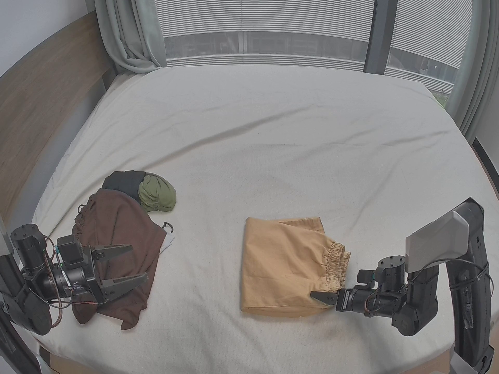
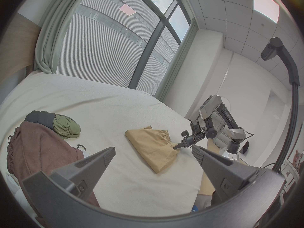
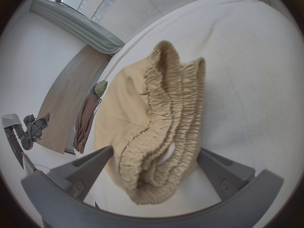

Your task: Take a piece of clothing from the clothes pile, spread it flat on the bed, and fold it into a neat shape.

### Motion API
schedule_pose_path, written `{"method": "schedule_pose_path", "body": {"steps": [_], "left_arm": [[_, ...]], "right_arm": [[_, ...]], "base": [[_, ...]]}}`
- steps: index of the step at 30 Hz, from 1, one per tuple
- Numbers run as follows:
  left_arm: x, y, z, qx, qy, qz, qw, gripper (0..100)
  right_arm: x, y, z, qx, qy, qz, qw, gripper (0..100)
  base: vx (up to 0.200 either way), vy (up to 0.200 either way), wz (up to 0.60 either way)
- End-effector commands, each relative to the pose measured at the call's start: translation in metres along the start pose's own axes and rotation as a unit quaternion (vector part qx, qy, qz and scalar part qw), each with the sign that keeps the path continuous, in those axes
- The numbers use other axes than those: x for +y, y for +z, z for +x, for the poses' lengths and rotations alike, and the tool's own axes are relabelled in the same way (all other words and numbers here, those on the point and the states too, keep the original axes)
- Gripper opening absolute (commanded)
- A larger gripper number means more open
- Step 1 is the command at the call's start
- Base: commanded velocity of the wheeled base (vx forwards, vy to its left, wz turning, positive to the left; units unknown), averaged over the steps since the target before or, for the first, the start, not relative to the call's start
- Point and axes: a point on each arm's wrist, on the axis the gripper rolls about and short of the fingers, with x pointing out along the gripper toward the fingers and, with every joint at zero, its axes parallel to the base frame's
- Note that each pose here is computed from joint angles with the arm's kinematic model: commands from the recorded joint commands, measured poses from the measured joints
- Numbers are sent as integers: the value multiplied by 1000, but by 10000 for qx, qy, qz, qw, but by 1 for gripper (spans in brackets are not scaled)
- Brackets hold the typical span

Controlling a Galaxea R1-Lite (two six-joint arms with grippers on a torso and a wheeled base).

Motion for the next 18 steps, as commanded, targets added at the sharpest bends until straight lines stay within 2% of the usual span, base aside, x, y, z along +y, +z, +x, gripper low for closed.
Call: {"method": "schedule_pose_path", "body": {"steps": [1, 18], "left_arm": [[0, 1, 0, -9, -1, 19, 10000, 100], [0, 0, 0, -5, 7, 43, 10000, 100]], "right_arm": [[2, -5, 10, 77, 69, -25, 9999, 100], [4, -1, 11, -8, 121, -50, 9999, 100]], "base": [[0, 0, 0], [0, 0, 0]]}}
